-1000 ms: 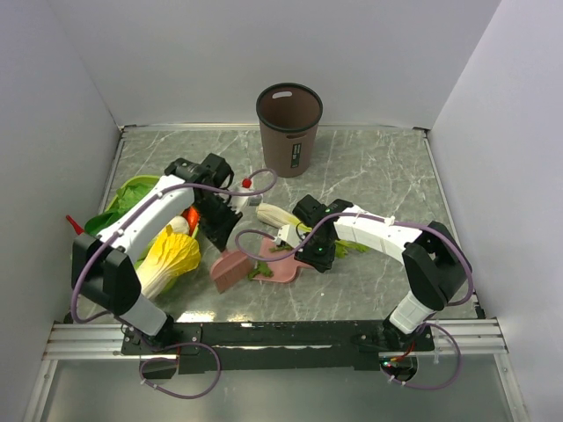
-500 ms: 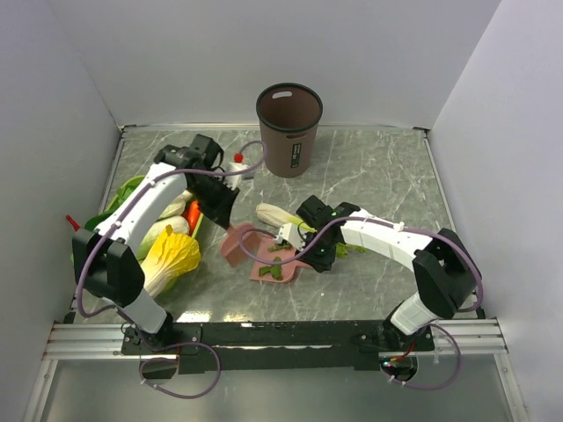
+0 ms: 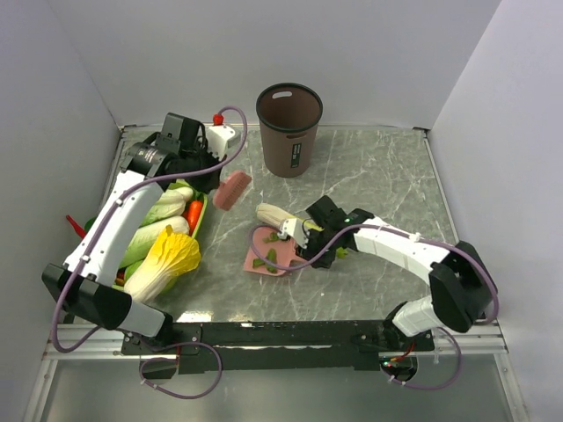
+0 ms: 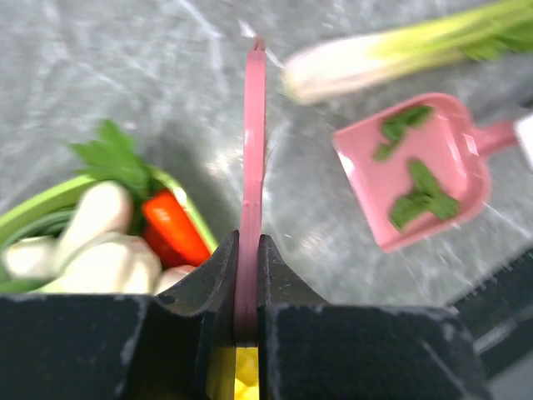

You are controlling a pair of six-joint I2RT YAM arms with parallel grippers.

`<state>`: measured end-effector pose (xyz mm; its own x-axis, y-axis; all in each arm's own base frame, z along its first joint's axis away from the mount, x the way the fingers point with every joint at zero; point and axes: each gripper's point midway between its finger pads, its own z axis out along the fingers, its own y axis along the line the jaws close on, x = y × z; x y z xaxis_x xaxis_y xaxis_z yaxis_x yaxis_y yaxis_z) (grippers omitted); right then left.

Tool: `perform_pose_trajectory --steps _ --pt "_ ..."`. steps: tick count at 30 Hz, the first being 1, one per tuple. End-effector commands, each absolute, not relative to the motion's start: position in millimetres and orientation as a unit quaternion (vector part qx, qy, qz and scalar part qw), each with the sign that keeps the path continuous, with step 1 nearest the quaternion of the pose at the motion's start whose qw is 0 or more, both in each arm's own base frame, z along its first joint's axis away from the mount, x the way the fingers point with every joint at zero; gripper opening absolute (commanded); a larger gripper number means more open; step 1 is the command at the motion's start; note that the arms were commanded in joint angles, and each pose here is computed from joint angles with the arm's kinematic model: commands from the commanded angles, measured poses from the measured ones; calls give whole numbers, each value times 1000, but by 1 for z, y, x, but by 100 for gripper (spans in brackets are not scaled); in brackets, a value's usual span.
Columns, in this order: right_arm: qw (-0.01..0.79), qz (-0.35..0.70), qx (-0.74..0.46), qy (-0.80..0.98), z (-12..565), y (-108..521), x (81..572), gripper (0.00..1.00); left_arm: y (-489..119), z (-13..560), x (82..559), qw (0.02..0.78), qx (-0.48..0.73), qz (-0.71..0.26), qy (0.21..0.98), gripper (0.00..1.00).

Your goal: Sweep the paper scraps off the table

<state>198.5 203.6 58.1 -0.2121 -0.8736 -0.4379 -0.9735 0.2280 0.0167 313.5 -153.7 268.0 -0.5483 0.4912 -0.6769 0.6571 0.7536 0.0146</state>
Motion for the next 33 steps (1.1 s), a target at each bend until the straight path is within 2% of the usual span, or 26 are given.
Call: perform_pose_trajectory --steps 1,5,13,21,28,33 --pt "270 167 -596 738 97 220 220 1 -141 283 339 384 295 -78 871 1" --pt "327 163 -591 719 134 217 233 0 -140 268 342 367 279 -80 884 1" --pt "362 169 -559 726 177 204 246 0 -148 240 345 335 268 -114 896 1" --pt "452 158 -507 716 258 206 276 0 -153 234 346 327 269 -124 897 1" --pt "511 112 -439 731 314 200 327 0 -156 232 344 322 273 -134 897 1" --pt "560 30 -370 741 339 176 372 0 -159 232 344 320 274 -141 896 1"
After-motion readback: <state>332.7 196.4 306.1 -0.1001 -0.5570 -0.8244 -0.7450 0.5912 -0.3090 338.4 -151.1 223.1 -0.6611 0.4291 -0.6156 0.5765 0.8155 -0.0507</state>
